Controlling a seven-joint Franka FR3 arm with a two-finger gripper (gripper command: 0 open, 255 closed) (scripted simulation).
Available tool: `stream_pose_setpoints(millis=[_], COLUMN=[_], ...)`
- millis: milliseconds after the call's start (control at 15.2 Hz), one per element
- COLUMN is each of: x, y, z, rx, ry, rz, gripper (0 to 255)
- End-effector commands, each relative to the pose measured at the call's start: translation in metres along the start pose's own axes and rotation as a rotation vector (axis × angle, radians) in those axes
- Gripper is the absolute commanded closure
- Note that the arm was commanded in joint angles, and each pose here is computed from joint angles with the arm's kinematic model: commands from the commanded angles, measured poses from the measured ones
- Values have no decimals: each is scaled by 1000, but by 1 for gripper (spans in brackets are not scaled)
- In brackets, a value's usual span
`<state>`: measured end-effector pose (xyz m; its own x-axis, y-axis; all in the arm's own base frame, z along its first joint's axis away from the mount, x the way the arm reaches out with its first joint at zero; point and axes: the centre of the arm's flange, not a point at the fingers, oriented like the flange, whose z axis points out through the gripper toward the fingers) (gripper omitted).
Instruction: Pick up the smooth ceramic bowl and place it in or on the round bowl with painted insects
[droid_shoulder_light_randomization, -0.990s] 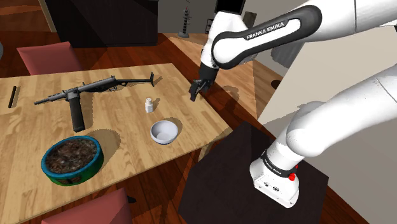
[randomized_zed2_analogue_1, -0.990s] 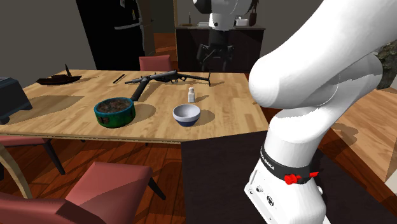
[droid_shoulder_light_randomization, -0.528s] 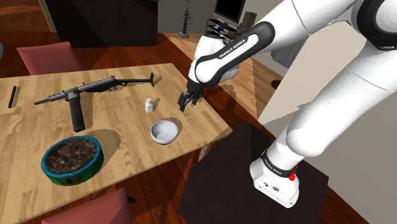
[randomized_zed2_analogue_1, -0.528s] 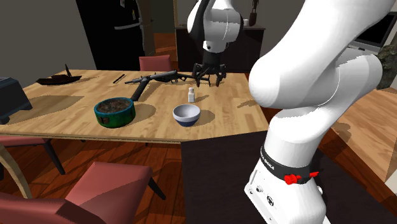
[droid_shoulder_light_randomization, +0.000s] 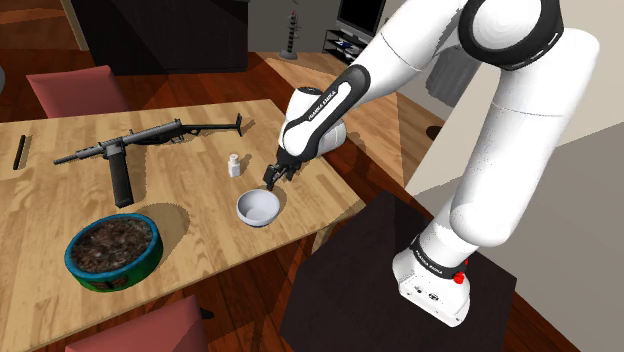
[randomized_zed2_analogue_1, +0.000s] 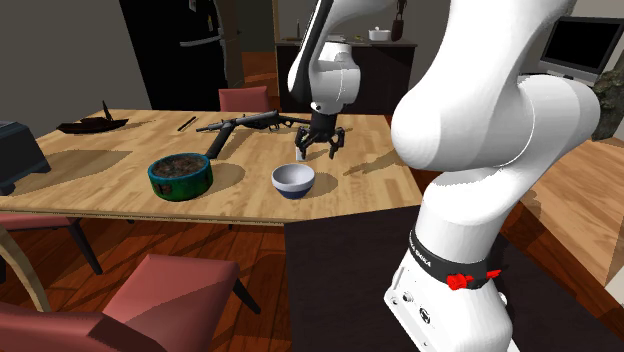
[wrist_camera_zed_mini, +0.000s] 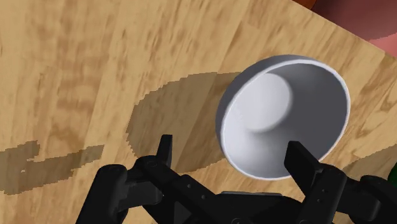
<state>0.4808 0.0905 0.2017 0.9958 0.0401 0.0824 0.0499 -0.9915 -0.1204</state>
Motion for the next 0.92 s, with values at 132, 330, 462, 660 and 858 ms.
stream_pose_setpoints(millis=[132, 330, 462, 660, 858], x=[9, 9, 9, 9, 9], y=[-2, -2, -2, -2, -2], z=[38, 54, 64, 73, 73], rx=[6, 6, 6, 6, 6], ry=[0, 0, 0, 0, 0], rz=[8, 8, 8, 8, 8], gripper=[0, 0, 0, 0, 0])
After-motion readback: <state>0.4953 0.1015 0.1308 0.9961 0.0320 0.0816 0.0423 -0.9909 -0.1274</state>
